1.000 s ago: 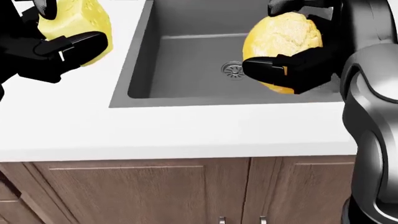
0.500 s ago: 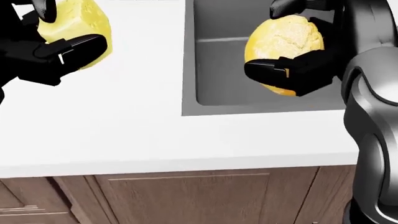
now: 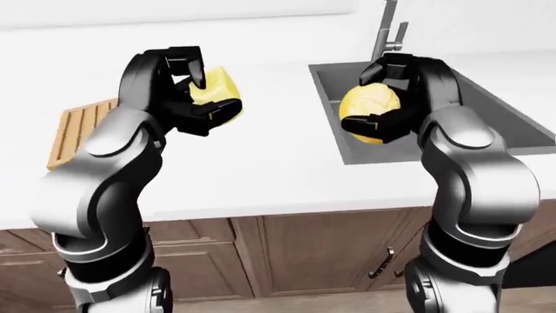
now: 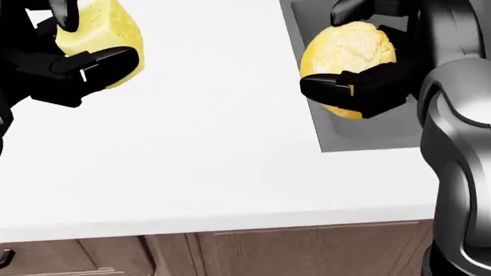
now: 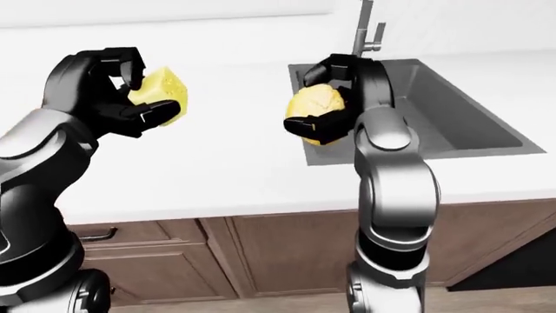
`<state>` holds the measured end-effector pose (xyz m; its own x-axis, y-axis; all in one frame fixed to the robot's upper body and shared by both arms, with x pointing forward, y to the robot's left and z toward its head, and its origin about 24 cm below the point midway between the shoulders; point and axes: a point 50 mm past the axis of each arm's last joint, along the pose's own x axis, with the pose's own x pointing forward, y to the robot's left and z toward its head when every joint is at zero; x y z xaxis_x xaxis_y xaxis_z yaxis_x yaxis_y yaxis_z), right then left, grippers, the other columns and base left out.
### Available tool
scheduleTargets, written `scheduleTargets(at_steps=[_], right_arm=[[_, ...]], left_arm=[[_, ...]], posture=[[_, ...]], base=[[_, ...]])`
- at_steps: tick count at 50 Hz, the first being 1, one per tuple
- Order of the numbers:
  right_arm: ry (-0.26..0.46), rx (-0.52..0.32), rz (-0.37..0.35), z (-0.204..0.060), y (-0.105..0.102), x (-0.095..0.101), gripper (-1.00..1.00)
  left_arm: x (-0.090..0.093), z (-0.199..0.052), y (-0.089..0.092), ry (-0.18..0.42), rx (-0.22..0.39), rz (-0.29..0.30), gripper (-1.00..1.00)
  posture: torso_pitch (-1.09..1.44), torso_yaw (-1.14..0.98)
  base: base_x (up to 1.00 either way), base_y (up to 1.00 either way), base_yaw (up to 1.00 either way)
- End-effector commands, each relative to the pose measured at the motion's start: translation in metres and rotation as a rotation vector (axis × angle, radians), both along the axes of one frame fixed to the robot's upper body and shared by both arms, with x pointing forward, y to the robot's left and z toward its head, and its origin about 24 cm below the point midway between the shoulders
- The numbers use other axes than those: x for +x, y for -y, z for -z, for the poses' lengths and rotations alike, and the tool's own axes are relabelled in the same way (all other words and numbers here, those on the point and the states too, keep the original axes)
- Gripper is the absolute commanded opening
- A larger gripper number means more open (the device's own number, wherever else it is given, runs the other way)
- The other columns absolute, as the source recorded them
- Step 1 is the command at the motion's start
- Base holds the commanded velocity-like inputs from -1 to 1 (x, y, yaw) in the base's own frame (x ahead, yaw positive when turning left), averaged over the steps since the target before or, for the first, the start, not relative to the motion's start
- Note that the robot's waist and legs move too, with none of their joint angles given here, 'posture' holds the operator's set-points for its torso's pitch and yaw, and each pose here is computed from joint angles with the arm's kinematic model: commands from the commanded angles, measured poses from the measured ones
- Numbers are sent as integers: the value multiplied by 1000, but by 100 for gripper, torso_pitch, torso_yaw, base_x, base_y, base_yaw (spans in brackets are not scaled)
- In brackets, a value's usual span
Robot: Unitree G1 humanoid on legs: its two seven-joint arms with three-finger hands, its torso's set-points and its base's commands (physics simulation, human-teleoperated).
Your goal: Place the bread and cheese on the cutting board.
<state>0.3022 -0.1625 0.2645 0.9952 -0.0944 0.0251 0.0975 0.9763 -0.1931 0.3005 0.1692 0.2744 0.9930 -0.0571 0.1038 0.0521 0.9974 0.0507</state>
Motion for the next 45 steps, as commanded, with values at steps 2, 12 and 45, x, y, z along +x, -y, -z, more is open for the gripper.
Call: scheduleTargets(at_steps=[2, 12, 45], right_arm=[[85, -10, -22, -15, -4, -4, -100], [82, -14, -22, -11, -4, -2, -100], [84, -11, -15, -14, -2, -5, -100]], left_arm=[[-6, -17, -6, 109, -9, -32, -98], [-6, -17, -7, 108, -7, -33, -98], [-6, -20, -6, 113, -5, -30, -98]], posture=[[0, 0], [0, 0], [0, 0]], base=[[3, 43, 0], [4, 43, 0], [4, 43, 0]])
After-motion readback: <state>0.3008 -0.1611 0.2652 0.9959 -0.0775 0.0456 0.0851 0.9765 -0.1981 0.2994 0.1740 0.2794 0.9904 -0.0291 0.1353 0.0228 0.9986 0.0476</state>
